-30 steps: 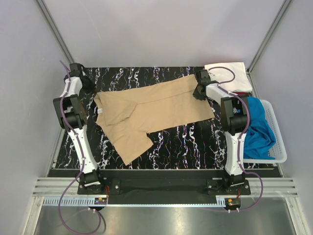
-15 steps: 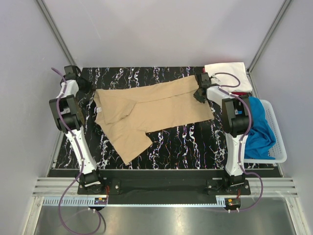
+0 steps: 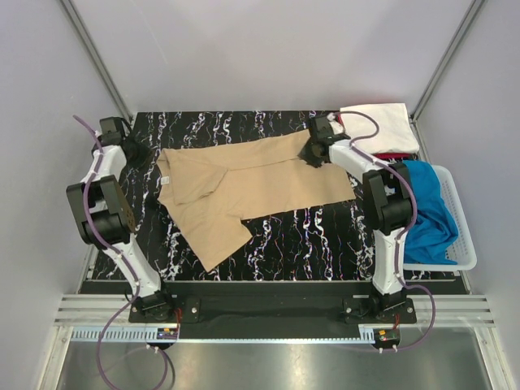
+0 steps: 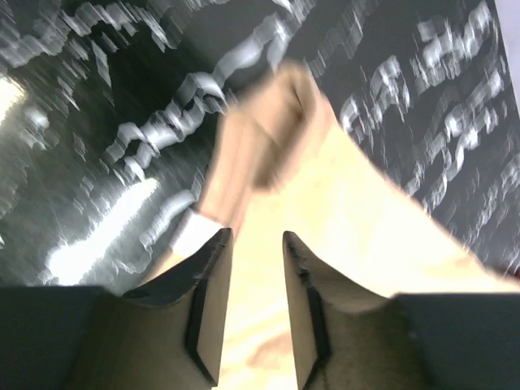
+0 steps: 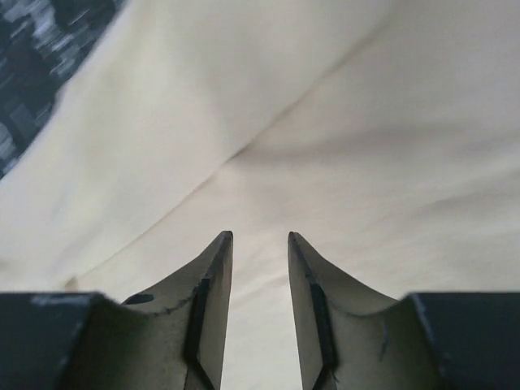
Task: Fold and stack the t-shirts
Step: Fold the tshirt
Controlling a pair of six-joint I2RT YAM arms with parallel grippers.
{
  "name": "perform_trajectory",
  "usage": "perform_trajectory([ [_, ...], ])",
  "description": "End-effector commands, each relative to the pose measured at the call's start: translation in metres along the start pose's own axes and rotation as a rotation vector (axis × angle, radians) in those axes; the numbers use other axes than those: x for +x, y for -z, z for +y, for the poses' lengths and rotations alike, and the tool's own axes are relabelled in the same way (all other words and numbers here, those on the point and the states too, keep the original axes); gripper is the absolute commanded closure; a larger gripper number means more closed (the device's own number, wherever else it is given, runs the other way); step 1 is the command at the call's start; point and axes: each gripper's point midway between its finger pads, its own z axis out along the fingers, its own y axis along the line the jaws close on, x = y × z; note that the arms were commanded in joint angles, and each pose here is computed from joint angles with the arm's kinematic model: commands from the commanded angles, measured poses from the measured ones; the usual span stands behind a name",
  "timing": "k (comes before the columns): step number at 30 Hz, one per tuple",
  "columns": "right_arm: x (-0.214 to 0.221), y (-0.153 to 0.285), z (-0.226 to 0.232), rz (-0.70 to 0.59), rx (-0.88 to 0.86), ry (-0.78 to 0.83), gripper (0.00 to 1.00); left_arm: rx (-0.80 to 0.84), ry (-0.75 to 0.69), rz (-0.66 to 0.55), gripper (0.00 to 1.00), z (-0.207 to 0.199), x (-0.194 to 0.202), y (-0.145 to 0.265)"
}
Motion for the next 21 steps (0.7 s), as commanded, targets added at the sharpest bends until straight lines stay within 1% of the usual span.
perform_trajectory([
  [1, 0.046, 0.041, 0.100, 0.059, -0.228, 0.042, 0.59, 0.128, -0.087, 0.069, 0.68, -0.018, 0.035, 0.007],
  [2, 0.057, 0.047, 0.120, 0.071, -0.270, 0.040, 0.58, 0.133, -0.096, 0.087, 0.72, -0.015, 0.040, 0.005],
  [3, 0.071, 0.043, 0.129, 0.086, -0.286, 0.052, 0.57, 0.131, -0.098, 0.113, 0.78, -0.010, 0.050, 0.004],
  [4, 0.090, 0.052, 0.155, 0.093, -0.355, 0.073, 0.56, 0.128, -0.105, 0.116, 0.81, -0.007, 0.052, 0.006],
  [5, 0.103, 0.054, 0.167, 0.113, -0.391, 0.077, 0.56, 0.117, -0.106, 0.120, 0.83, -0.003, 0.055, 0.005],
  [6, 0.117, 0.047, 0.173, 0.134, -0.408, 0.084, 0.55, 0.108, -0.107, 0.124, 0.84, 0.001, 0.058, 0.005],
  [7, 0.125, 0.049, 0.187, 0.136, -0.455, 0.084, 0.54, 0.099, -0.104, 0.136, 0.86, 0.005, 0.063, 0.004],
  [8, 0.140, 0.055, 0.200, 0.170, -0.503, 0.097, 0.54, 0.099, -0.105, 0.152, 0.87, 0.008, 0.067, 0.002],
  [9, 0.152, 0.048, 0.202, 0.188, -0.509, 0.103, 0.53, 0.102, -0.104, 0.166, 0.88, 0.008, 0.071, 0.001],
  [10, 0.156, 0.049, 0.211, 0.190, -0.546, 0.103, 0.53, 0.124, -0.106, 0.189, 0.90, 0.005, 0.075, 0.002],
  [11, 0.169, 0.051, 0.216, 0.219, -0.572, 0.115, 0.52, 0.128, -0.106, 0.210, 0.92, 0.006, 0.079, 0.000],
  [12, 0.174, 0.049, 0.224, 0.219, -0.614, 0.115, 0.51, 0.138, -0.106, 0.225, 0.92, 0.006, 0.083, 0.000],
  [13, 0.181, 0.047, 0.224, 0.232, -0.633, 0.122, 0.47, 0.160, -0.123, 0.242, 0.92, 0.003, 0.086, 0.001],
  [14, 0.189, 0.050, 0.227, 0.256, -0.658, 0.124, 0.46, 0.159, -0.127, 0.247, 0.92, 0.004, 0.087, 0.001],
  [15, 0.198, 0.047, 0.225, 0.273, -0.652, 0.126, 0.45, 0.149, -0.129, 0.253, 0.91, 0.007, 0.090, 0.002],
  [19, 0.212, 0.044, 0.234, 0.267, -0.711, 0.113, 0.44, 0.116, -0.156, 0.240, 0.88, 0.016, 0.091, 0.001],
  [21, 0.224, 0.036, 0.235, 0.297, -0.716, 0.106, 0.43, 0.105, -0.154, 0.250, 0.88, 0.019, 0.091, -0.004],
])
